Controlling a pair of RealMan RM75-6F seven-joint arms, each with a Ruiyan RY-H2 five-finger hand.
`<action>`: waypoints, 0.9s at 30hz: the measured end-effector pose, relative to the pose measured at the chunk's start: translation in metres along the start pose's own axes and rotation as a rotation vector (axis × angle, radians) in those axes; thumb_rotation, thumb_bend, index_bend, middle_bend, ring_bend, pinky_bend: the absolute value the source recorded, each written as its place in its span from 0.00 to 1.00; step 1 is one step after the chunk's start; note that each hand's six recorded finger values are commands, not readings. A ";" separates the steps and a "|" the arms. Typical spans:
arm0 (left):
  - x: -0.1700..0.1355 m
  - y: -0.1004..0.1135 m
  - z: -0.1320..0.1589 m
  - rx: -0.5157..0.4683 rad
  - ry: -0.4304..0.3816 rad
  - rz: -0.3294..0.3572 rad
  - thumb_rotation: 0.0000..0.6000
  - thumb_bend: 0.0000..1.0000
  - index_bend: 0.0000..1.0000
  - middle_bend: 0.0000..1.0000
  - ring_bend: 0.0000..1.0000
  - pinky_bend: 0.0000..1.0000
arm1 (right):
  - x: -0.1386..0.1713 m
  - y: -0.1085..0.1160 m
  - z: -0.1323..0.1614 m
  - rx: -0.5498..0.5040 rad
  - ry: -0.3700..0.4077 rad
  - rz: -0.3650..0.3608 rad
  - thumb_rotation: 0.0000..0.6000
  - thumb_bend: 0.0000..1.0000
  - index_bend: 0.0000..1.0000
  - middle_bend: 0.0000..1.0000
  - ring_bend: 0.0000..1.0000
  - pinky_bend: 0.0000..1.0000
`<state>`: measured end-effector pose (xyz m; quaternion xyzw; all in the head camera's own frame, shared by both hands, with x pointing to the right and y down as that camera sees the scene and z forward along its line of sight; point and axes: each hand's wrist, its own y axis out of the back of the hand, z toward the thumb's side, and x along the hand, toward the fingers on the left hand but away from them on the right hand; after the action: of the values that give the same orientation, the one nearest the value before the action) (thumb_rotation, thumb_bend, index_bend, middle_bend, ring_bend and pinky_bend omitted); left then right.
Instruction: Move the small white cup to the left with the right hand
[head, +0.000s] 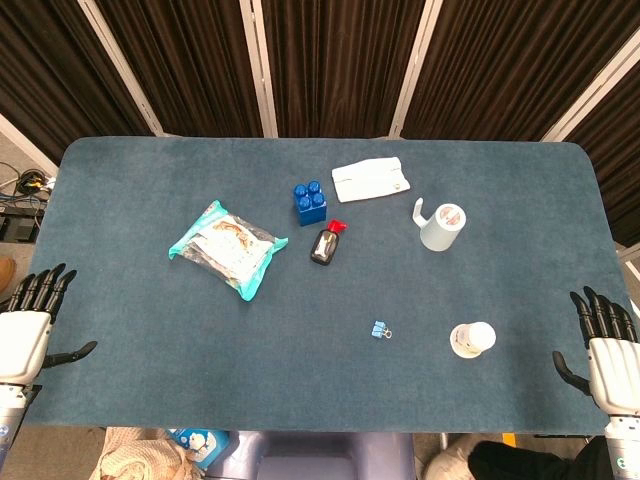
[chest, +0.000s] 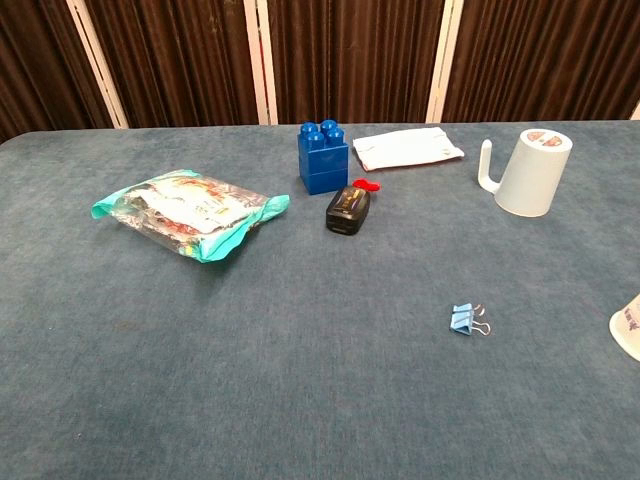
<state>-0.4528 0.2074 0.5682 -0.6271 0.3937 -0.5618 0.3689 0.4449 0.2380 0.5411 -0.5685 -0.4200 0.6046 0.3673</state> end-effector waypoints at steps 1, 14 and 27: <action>0.000 0.000 0.000 0.000 0.001 0.000 1.00 0.00 0.00 0.00 0.00 0.00 | 0.000 0.000 0.000 -0.001 0.000 0.000 1.00 0.35 0.00 0.00 0.00 0.08; 0.000 0.000 -0.001 0.001 0.003 0.002 1.00 0.00 0.00 0.00 0.00 0.00 | 0.004 -0.002 0.013 -0.018 0.051 0.033 1.00 0.35 0.00 0.00 0.00 0.08; 0.002 -0.002 -0.001 -0.002 0.005 -0.012 1.00 0.00 0.00 0.00 0.00 0.00 | -0.003 -0.039 0.035 0.039 0.052 0.246 1.00 0.34 0.00 0.01 0.07 0.14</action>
<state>-0.4534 0.2068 0.5710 -0.6284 0.3915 -0.5651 0.3640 0.4095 0.2470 0.5781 -0.6240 -0.3257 0.6380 0.3123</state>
